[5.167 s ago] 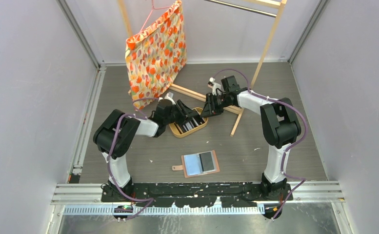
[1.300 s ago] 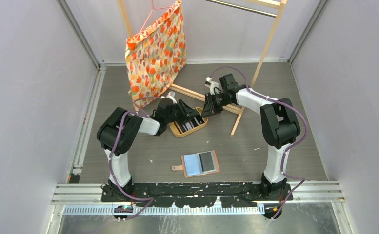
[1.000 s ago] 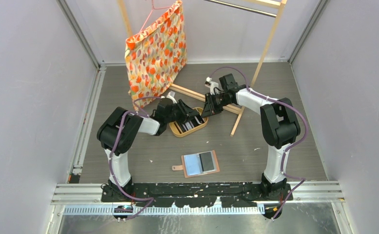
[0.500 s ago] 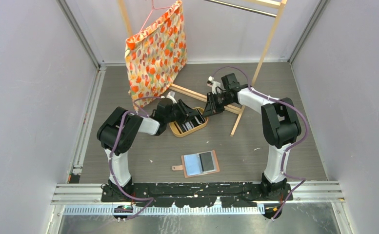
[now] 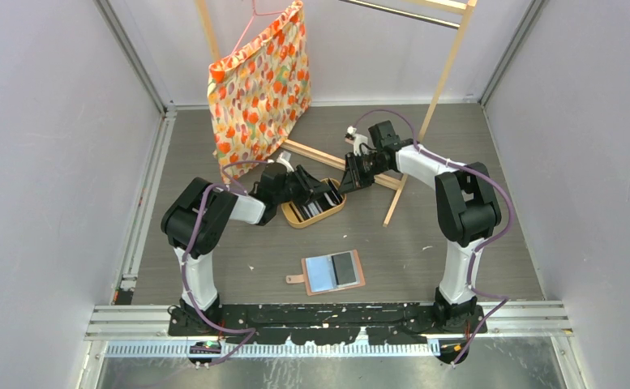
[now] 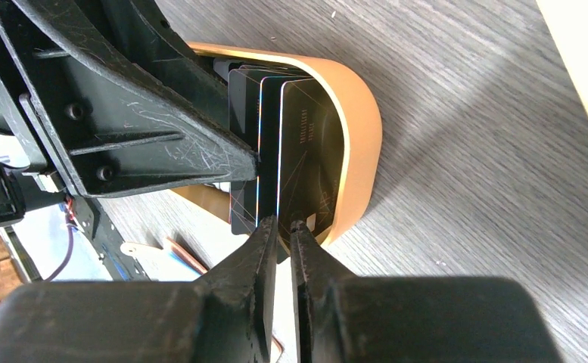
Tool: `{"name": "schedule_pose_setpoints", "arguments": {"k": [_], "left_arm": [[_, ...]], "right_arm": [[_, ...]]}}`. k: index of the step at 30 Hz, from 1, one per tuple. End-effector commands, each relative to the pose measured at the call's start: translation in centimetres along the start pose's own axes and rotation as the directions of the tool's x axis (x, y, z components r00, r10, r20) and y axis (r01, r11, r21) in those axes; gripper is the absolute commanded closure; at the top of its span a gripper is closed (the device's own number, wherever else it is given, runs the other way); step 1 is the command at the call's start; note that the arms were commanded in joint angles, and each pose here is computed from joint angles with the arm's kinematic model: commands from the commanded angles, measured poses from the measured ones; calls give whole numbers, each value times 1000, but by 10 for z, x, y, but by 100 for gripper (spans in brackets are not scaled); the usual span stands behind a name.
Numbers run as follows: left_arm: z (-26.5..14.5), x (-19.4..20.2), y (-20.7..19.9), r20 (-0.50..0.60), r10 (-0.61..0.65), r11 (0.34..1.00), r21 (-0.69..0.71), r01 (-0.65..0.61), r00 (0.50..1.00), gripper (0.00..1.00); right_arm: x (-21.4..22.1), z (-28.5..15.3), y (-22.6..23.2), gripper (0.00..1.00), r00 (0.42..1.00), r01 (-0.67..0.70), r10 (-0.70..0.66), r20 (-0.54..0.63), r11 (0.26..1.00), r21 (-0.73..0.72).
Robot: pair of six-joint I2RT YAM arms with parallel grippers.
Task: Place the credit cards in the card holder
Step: Pick up the credit card from the storage box.
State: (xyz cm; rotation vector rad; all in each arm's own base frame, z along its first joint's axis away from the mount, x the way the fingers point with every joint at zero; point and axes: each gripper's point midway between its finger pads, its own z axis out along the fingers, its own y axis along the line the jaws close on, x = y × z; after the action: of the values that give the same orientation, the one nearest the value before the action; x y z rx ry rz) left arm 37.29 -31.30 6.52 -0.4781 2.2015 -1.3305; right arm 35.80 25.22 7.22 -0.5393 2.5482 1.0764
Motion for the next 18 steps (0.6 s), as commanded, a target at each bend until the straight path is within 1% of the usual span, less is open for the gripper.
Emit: {"name": "schedule_pose_setpoints", "arguments": {"k": [1,6,12,16,18], "left_arm": [[1,-1,18,12,0,999,-44,1,1000,66],[1,-2,19,13,-1,999,-42,2,1000,69],[-1,-2,15,15,3,1000,-28,-2,1000,69],[-3,-3,12,17,9,1000,-21,-8,1000,68],[-2,-3,12,14,11,1000,-21,-10,1000,68]], "right_arm": [[-12,-8,-2,84,998,51,-52,21,998,46],[-13,-11,0,89,997,67,-68,22,997,45],[-12,-12,3,97,997,77,-77,16,997,30],[-12,-12,5,97,997,80,-80,15,997,18],[-13,-12,5,95,997,76,-77,15,997,19]]}}
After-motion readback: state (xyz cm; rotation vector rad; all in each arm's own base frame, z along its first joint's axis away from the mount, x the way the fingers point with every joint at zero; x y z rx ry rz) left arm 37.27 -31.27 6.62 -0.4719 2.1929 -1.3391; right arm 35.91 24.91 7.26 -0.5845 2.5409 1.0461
